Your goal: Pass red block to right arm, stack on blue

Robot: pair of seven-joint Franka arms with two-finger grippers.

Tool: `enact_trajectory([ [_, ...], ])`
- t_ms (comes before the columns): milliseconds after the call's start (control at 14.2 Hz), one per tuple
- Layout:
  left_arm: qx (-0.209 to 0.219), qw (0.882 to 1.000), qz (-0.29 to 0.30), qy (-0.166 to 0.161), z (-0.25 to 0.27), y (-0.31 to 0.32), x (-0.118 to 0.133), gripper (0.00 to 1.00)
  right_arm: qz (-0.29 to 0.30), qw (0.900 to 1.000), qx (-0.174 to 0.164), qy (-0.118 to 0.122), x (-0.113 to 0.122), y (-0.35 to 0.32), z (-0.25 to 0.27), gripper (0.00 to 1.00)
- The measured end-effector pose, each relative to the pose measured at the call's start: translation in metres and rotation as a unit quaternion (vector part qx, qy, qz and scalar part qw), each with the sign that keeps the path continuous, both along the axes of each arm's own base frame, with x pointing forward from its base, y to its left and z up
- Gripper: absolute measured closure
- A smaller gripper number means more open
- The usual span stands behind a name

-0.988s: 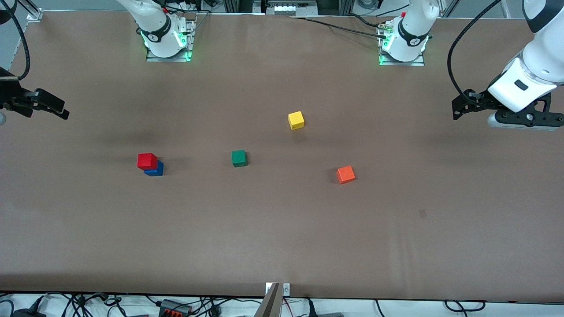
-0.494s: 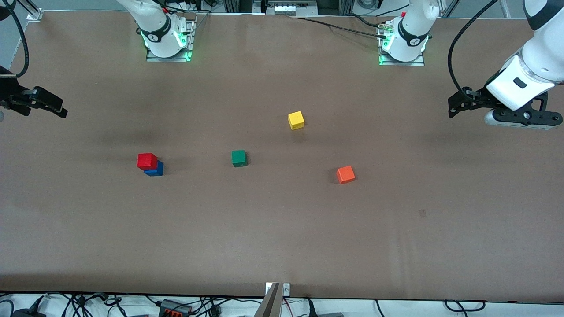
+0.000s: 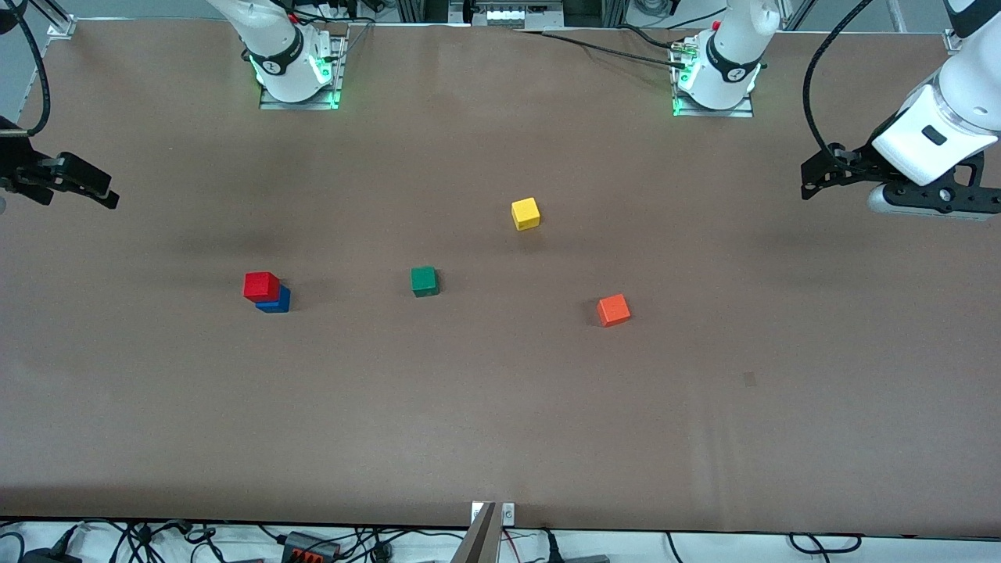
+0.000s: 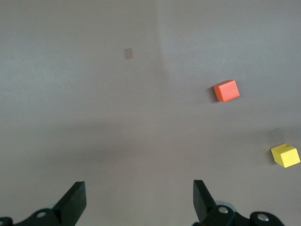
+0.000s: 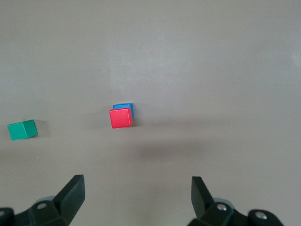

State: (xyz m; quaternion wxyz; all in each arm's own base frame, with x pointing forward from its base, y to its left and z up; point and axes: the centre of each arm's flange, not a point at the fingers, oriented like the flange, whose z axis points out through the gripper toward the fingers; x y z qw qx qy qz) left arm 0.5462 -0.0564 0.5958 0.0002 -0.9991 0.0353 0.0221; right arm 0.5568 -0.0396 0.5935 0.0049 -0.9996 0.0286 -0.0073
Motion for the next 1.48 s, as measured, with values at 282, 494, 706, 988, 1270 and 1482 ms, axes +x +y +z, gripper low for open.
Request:
enact_trajectory([
  [282,0.000,1.000,0.000,0.001,0.000,0.001,0.000,0.00,0.000,1.000,0.000,0.001,0.000,0.000,-0.001,0.00],
  [494,0.000,1.000,0.000,0.001,0.000,0.000,0.000,0.00,0.001,1.000,0.000,0.000,0.001,0.001,-0.001,0.00],
  [706,0.000,1.000,0.000,0.001,0.000,0.000,0.000,0.00,0.007,1.000,0.000,0.000,0.002,0.006,-0.002,0.00],
  [988,-0.001,1.000,0.001,-0.007,0.007,0.001,0.001,0.00,0.021,1.000,0.000,0.003,0.005,0.022,-0.007,0.00],
  [1270,-0.002,1.000,0.000,-0.018,0.022,0.000,0.001,0.00,0.025,1.000,-0.005,0.004,0.006,0.025,-0.007,0.00],
  [1482,-0.001,1.000,-0.001,-0.011,0.022,-0.001,-0.001,0.00,0.023,1.000,-0.006,0.004,0.006,0.023,-0.008,0.00],
])
